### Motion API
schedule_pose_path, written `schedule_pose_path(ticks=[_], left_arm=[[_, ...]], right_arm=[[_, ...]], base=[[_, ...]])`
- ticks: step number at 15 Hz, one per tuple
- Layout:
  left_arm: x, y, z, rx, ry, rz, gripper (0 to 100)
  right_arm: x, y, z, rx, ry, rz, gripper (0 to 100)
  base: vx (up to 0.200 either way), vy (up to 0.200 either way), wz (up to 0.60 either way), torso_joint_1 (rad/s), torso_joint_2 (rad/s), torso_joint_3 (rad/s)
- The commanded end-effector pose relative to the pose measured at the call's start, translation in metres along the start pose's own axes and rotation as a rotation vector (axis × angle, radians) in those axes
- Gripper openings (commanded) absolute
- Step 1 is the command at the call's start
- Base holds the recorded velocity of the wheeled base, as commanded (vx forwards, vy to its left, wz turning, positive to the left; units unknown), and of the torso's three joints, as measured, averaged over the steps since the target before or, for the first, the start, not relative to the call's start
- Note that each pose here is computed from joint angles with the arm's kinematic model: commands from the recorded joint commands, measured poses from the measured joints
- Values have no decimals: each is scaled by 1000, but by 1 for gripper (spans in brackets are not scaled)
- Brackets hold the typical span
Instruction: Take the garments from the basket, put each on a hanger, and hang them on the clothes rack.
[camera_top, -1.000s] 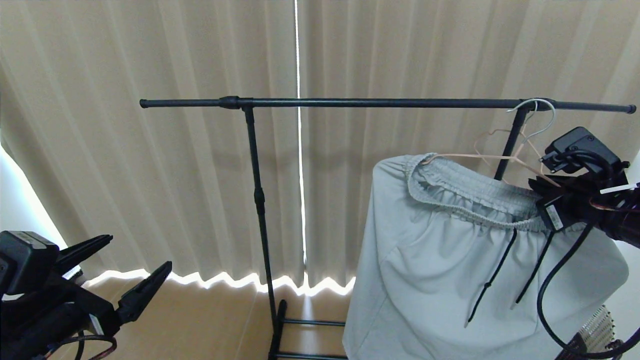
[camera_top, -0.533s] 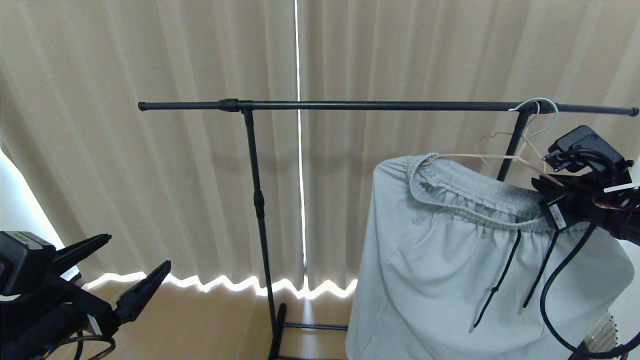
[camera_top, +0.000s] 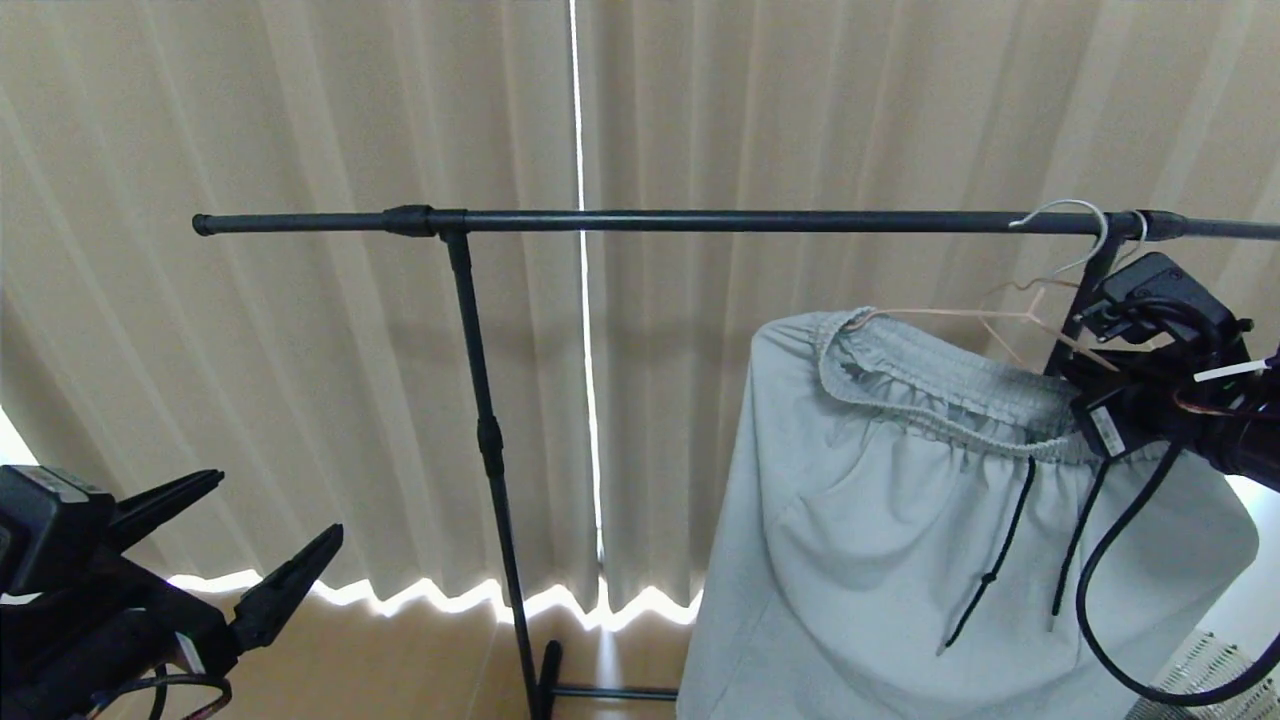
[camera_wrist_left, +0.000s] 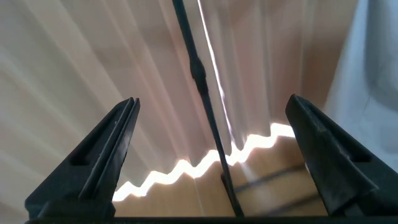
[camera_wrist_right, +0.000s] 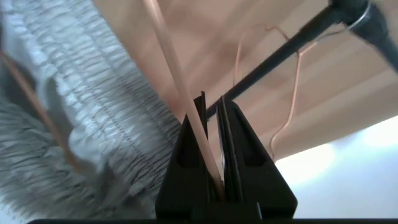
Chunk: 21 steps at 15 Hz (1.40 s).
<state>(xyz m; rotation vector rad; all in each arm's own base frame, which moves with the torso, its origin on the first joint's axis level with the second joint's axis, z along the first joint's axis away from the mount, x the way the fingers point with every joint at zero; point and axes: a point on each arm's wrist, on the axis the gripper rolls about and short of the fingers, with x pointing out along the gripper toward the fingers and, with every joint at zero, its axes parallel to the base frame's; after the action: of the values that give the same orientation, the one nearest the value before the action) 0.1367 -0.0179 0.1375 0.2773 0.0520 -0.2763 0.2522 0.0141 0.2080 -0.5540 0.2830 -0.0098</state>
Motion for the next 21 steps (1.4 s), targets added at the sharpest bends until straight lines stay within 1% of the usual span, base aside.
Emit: schedule_pose_path(ticks=[1,5,6,9,12,15,21], left_arm=[[0,0,-1,0,2,0,100],[0,0,-1,0,2,0,100],[0,0,0,0,2,-2,100],[0,0,0,0,1,-3,100],[0,-1,0,2,-1,-4,100],[-4,-1,2,3,-17,0,100],[-5,-1,2,5,-19,1,100]], right_arm=[[10,1,2,-1,6,4,0],[14,2,2,-2,11,8,0],[21,3,1,-3,21,12,0],[38,1,9,-4,26,3,0],[66,0,18,-8,70,-34,0],[87,1,20,-14,112,-58,0],[109,10,13,-24,155,-61,0]], base=[[0,0,0,0,0,0],[0,0,0,0,0,0],[0,0,0,0,0,0],[0,0,0,0,0,0],[0,0,0,0,0,0],[0,0,0,0,0,0],[0,0,0,0,0,0]])
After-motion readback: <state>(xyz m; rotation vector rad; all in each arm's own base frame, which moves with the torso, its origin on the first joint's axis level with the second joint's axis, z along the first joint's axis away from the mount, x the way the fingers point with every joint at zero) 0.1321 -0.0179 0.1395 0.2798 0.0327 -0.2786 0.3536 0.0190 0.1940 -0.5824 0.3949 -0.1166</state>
